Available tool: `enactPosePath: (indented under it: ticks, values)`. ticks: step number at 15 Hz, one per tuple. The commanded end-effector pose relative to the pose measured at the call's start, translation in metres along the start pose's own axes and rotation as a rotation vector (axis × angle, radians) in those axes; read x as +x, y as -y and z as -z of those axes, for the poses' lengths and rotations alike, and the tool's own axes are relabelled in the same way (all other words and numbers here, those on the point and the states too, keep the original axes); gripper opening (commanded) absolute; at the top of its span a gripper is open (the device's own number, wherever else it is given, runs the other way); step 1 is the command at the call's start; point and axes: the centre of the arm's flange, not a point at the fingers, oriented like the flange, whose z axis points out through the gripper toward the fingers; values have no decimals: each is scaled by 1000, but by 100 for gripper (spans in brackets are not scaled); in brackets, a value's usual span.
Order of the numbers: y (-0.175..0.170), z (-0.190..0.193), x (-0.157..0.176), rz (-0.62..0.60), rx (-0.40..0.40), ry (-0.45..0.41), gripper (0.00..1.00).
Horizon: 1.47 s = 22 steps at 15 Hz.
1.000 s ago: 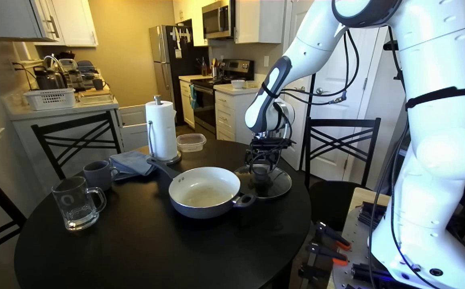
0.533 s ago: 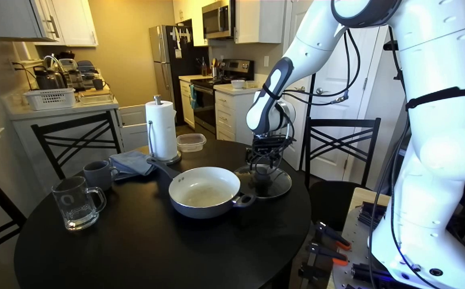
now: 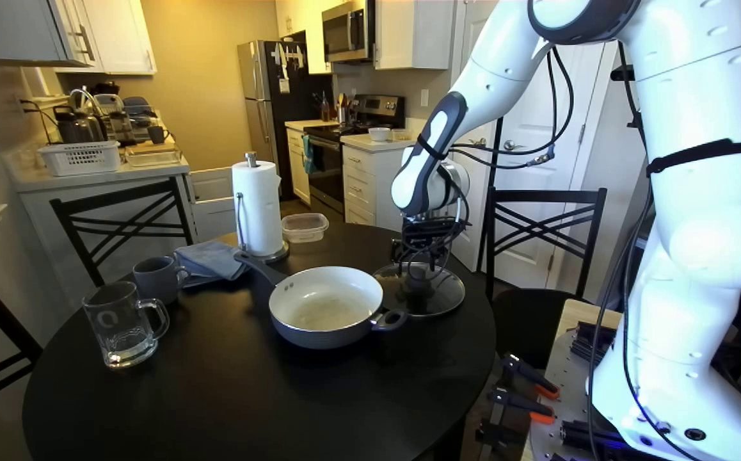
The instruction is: Place the lid on the pan
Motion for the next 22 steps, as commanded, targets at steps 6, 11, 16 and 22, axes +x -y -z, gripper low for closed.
enactPosePath:
  ticks: [6,11,16,22]
  values:
    - [1,2,-15,53,-17,34,73]
    - [3,3,-15,55,-17,35,39]
    - [1,8,-12,47,-19,27,33]
    - [-21,62,25,36,-56,-77,33]
